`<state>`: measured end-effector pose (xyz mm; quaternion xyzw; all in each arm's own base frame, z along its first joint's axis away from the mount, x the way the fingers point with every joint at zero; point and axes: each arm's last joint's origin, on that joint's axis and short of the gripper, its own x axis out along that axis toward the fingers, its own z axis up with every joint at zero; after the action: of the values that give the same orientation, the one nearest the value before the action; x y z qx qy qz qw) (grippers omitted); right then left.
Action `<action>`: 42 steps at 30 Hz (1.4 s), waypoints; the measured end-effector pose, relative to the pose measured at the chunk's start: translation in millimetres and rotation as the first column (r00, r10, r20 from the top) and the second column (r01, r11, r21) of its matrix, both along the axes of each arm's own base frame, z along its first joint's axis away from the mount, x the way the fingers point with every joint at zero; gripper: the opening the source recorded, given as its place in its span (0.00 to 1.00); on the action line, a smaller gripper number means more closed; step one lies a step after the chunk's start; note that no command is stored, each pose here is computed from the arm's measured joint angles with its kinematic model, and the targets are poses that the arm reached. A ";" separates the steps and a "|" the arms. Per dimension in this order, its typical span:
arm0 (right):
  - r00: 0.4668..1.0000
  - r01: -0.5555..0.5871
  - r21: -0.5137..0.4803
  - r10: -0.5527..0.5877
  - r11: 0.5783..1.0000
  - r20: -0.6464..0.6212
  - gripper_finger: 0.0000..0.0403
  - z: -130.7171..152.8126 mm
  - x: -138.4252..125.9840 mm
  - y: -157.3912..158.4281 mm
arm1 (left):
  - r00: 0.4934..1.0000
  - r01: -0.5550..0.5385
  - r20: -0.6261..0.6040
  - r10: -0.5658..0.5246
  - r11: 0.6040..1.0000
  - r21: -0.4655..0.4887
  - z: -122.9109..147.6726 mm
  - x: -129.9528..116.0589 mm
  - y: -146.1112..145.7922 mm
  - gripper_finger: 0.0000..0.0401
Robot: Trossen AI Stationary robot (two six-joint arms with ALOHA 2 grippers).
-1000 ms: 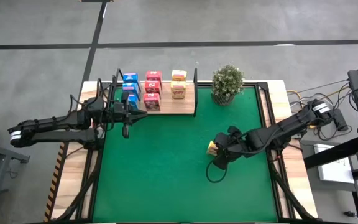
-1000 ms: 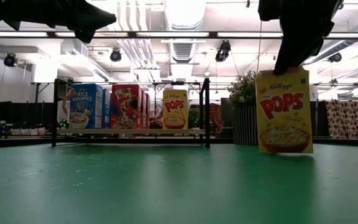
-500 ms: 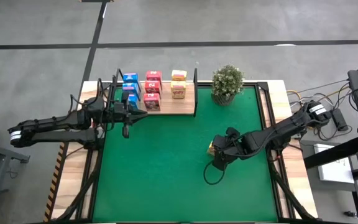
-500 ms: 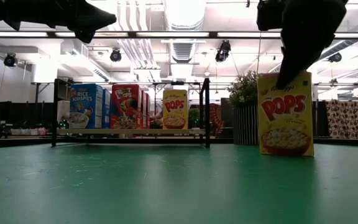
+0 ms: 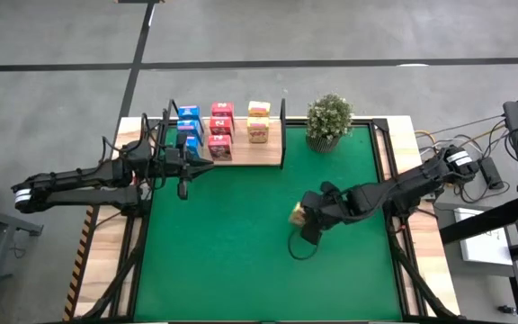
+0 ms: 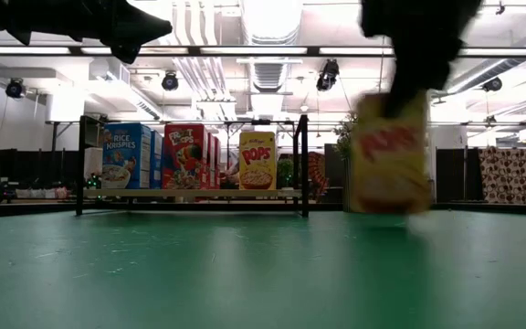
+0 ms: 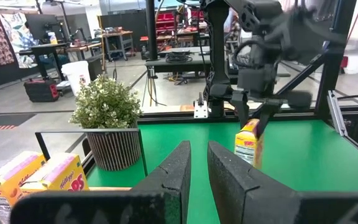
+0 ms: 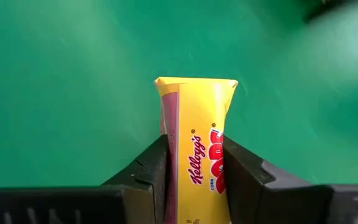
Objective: Stack cereal on shelf
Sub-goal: Put the yellow cereal box aligned with the other yellow cereal boxes on the shelf
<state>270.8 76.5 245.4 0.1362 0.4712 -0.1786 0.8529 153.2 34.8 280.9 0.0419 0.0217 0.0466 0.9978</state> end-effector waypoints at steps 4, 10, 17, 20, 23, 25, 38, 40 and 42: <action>0.995 -0.033 -0.011 0.034 0.999 0.092 0.28 24.7 24.5 -16.0 | 1.000 0.000 0.002 0.000 1.000 0.000 0.1 0.4 0.1 0.09; 0.971 -0.161 -0.114 0.178 0.980 0.162 0.30 62.1 69.4 -43.5 | 1.000 0.000 0.002 0.000 1.000 0.000 0.1 0.3 0.1 0.09; 0.933 -0.333 -0.299 0.358 0.894 0.033 0.29 82.8 121.7 -86.0 | 1.000 0.000 -0.001 0.000 1.000 0.000 -0.1 0.0 0.1 0.09; 0.924 -0.368 -0.347 0.382 0.863 -0.029 0.29 84.2 139.1 -113.6 | 1.000 0.000 -0.001 0.000 1.000 -0.001 -0.1 0.0 0.0 0.09; 0.913 -0.402 -0.319 0.402 0.858 -0.071 0.30 82.5 148.6 -145.9 | 1.000 0.000 -0.006 0.000 1.000 -0.002 -0.6 0.0 0.1 0.09; 0.904 -0.424 -0.253 0.422 0.869 -0.066 0.31 80.0 150.3 -169.1 | 1.000 0.000 -0.008 0.000 1.000 -0.002 -0.8 -0.1 0.0 0.09; 0.906 -0.424 -0.102 0.421 0.900 -0.047 0.38 55.2 147.9 -246.7 | 1.000 0.000 -0.008 0.000 1.000 0.002 -0.7 -0.3 0.0 0.09; 0.904 -0.427 -0.107 0.424 0.898 -0.046 0.40 55.6 148.1 -246.4 | 1.000 0.000 -0.008 0.000 1.000 0.001 -0.7 -0.3 -0.1 0.09; 0.905 -0.426 -0.108 0.423 0.898 -0.050 0.42 55.5 148.0 -246.5 | 1.000 0.000 -0.008 0.000 1.000 0.002 -0.7 -0.2 0.0 0.09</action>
<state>418.7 -170.0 300.9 -0.0220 0.4888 -0.0175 0.8719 153.0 34.8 280.2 0.0430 0.0256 0.0465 0.9977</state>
